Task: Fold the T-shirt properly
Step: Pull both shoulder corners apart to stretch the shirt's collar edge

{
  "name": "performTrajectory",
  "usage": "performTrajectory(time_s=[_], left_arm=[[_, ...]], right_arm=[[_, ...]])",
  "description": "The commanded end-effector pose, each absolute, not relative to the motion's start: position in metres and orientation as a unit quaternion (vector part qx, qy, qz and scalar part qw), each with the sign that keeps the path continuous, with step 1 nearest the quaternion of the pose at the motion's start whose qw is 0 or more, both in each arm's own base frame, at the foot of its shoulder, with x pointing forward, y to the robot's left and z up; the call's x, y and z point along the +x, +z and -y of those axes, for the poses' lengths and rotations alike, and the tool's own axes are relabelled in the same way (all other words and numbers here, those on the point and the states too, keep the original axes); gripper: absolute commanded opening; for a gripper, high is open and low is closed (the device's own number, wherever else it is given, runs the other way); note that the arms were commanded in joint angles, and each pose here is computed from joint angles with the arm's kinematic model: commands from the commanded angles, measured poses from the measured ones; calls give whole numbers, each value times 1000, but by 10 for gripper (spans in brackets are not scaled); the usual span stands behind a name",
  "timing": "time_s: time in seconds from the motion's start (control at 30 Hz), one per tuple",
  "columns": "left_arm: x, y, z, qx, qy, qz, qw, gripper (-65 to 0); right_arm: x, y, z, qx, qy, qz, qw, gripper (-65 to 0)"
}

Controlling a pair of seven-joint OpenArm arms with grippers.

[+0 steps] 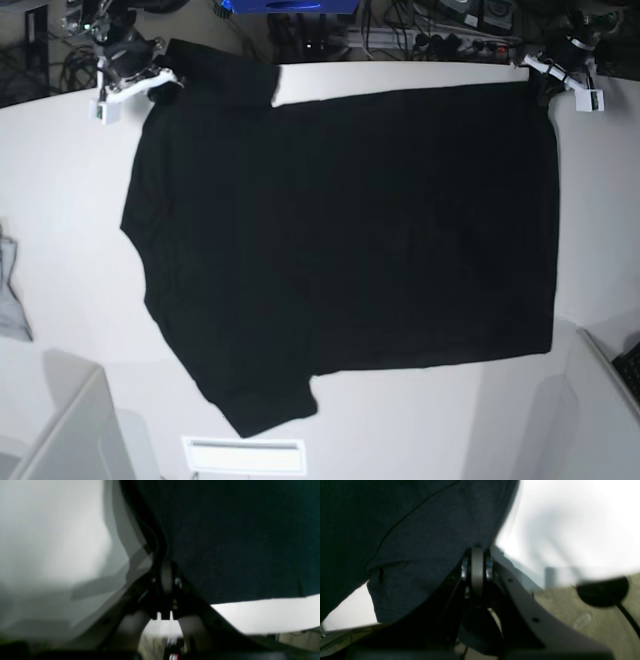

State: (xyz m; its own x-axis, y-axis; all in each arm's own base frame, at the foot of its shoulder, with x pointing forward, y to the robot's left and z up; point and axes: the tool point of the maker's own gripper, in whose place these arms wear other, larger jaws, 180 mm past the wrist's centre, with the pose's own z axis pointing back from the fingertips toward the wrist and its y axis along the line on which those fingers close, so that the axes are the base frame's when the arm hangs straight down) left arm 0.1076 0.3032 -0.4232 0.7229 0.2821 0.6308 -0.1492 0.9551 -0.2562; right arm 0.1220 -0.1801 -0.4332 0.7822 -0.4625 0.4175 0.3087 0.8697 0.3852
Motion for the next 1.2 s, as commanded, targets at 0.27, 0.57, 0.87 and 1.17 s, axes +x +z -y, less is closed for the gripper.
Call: performTrajectory(time_s=[0.27, 0.57, 0.87, 1.17], left_arm=[[110, -387, -307, -62, 88, 384, 917, -650], [138, -371, -312, -42, 97, 401, 910, -650], [164, -366, -313, -43, 100, 413, 904, -650], [177, -362, -319, -36, 122, 425, 896, -650]], right_arm=[[147, -400, 176, 159, -185, 311, 919, -650], [179, -387, 173, 170, -169, 331, 912, -650], [224, -371, 157, 201, -134, 322, 916, -650], [257, -368, 156, 213, -129, 323, 913, -650]])
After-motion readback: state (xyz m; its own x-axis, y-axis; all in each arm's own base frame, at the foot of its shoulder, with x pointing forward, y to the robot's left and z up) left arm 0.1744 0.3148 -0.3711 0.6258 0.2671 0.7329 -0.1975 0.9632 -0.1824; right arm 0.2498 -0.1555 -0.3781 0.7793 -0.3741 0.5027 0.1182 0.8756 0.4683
